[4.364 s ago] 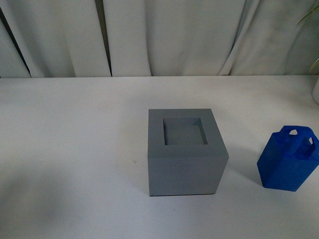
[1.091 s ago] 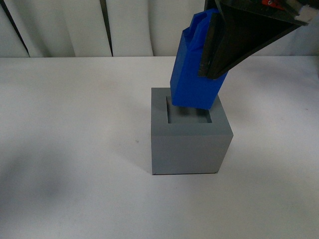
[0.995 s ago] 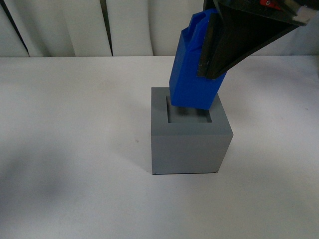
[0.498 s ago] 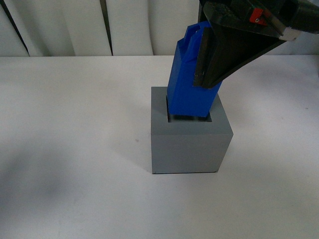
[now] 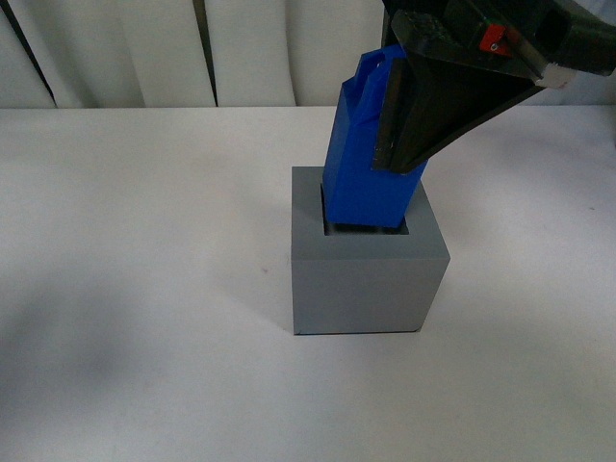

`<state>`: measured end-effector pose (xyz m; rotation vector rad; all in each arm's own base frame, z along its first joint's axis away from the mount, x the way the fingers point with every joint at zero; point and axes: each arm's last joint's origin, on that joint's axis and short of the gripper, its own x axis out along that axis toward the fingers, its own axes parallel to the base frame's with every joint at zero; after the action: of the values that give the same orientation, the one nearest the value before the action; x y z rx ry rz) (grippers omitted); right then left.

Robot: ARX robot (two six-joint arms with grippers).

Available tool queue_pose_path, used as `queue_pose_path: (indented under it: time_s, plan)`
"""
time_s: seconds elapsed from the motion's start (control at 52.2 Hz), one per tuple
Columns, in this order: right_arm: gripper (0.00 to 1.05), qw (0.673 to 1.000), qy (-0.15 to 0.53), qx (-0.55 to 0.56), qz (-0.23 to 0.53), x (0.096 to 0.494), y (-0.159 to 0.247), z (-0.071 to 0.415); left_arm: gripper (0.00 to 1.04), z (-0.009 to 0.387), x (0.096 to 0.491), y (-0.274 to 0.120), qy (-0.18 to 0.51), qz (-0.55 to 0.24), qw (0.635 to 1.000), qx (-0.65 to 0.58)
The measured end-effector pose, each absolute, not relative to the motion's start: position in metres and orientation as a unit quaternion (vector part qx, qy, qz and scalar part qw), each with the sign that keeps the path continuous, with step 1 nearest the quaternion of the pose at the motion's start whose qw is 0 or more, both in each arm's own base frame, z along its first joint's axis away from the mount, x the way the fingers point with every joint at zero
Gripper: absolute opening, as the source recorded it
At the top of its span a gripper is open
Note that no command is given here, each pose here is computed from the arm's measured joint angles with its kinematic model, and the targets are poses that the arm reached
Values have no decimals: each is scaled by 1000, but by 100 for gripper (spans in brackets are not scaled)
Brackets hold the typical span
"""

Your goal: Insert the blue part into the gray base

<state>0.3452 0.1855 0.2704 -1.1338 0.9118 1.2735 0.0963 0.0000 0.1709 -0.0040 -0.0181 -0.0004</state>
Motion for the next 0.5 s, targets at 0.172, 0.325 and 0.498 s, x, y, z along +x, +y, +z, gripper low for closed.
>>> queue_pose_path:
  time_s: [0.172, 0.325, 0.498]
  plan:
    - [47, 569, 387, -481, 543, 345, 186, 270, 99, 171, 96, 0, -9, 0, 1000, -2]
    - [47, 570, 385, -482, 543, 345, 187, 271, 99, 171, 96, 0, -9, 0, 1000, -2]
    - [47, 573, 380, -480, 545, 345, 189, 271, 99, 171, 96, 0, -9, 0, 1000, -2]
